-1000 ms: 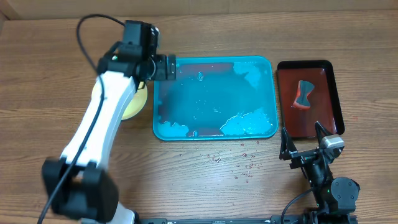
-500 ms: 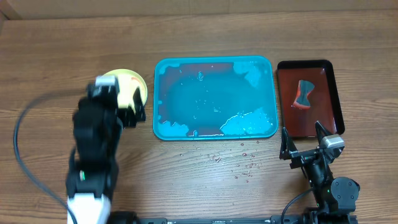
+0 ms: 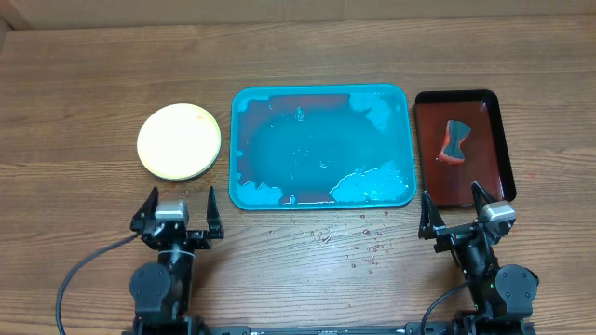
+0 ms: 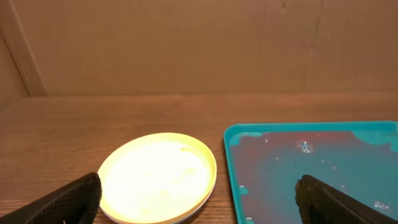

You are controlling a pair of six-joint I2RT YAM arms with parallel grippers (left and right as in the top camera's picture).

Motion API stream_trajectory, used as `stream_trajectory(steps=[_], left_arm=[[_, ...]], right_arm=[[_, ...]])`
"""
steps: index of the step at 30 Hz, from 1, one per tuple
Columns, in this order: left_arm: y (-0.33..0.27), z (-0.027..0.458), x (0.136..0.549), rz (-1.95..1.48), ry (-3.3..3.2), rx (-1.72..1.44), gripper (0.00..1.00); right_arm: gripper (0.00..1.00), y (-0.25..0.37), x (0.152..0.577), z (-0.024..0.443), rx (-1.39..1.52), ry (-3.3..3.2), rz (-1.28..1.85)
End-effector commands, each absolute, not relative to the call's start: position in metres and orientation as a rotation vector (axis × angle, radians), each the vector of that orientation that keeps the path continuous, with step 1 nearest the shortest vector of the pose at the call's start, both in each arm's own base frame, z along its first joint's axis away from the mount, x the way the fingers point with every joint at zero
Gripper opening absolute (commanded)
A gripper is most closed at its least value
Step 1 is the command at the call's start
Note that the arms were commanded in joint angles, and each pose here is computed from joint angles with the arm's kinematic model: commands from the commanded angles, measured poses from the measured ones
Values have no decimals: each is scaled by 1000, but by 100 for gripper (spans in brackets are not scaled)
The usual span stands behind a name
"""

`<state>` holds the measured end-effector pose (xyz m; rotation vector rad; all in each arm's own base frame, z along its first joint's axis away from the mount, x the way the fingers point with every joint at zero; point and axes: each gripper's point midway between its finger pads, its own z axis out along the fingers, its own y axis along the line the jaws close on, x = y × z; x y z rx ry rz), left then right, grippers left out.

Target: Clean dirty plates on tray and stack at the side

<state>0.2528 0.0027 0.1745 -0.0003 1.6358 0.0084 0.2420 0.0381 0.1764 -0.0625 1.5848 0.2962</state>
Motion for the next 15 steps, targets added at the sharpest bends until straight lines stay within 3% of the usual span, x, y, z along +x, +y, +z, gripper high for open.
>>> stream_trajectory(steps=[1, 15], left_arm=[[2, 168, 250, 28, 1609, 26, 100], [2, 156, 246, 43, 1646, 44, 100]], right_arm=[[100, 38, 242, 175, -60, 1581, 292], [100, 38, 242, 175, -60, 1581, 292]])
